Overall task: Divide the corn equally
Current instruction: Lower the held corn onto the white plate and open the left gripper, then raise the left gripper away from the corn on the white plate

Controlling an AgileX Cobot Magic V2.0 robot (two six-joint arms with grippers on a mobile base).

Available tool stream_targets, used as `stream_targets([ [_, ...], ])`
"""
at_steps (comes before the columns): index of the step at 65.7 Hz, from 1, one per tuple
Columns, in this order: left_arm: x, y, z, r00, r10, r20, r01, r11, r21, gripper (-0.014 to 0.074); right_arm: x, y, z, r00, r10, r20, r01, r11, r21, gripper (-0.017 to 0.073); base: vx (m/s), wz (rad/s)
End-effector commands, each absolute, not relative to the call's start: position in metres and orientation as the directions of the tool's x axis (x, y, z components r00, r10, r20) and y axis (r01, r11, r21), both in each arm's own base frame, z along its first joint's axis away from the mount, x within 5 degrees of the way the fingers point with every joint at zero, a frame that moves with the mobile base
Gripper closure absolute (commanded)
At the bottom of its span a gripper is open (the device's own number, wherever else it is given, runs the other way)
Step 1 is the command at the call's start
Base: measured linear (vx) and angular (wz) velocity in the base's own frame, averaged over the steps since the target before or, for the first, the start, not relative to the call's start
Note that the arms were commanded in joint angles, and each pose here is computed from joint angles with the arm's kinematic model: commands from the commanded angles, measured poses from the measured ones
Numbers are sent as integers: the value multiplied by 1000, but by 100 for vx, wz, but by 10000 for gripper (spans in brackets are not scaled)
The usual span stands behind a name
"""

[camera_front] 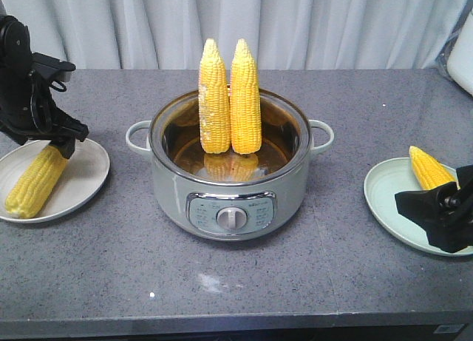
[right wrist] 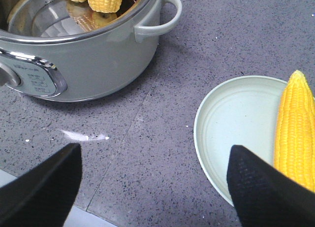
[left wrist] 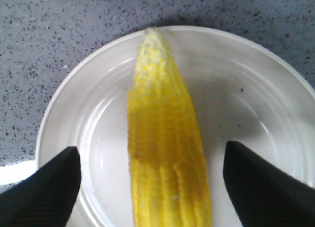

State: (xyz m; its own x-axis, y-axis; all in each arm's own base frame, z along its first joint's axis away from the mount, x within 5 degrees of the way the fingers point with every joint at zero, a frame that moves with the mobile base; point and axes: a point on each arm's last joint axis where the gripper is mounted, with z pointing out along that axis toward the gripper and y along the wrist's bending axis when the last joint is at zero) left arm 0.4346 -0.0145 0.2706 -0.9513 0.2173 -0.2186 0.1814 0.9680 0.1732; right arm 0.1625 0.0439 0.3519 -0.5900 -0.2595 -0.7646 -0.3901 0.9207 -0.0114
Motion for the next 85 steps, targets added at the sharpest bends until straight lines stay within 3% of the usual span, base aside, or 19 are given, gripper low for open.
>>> stream_targets([
  [1,422,-13,313,-928,204,-313,152,972,182,14,163,44,365,-526,-233,-818,-380,925,-20,-23,0,0],
  [18,403,-13,350,-894,206,-397,144,973,181,14,163,44,365,-526,-233,-818,-380,925,-20,-23,0,0],
  [34,374,-32,385,-814,212,-541,220,974,50,31,163,44,365,-526,-233,-818,-380,925,-20,-23,0,0],
  [85,230,-79,380,-580,306,-755,440,897,26,56,163,44,365,-526,-233,-818,-380,925,-20,-23,0,0],
])
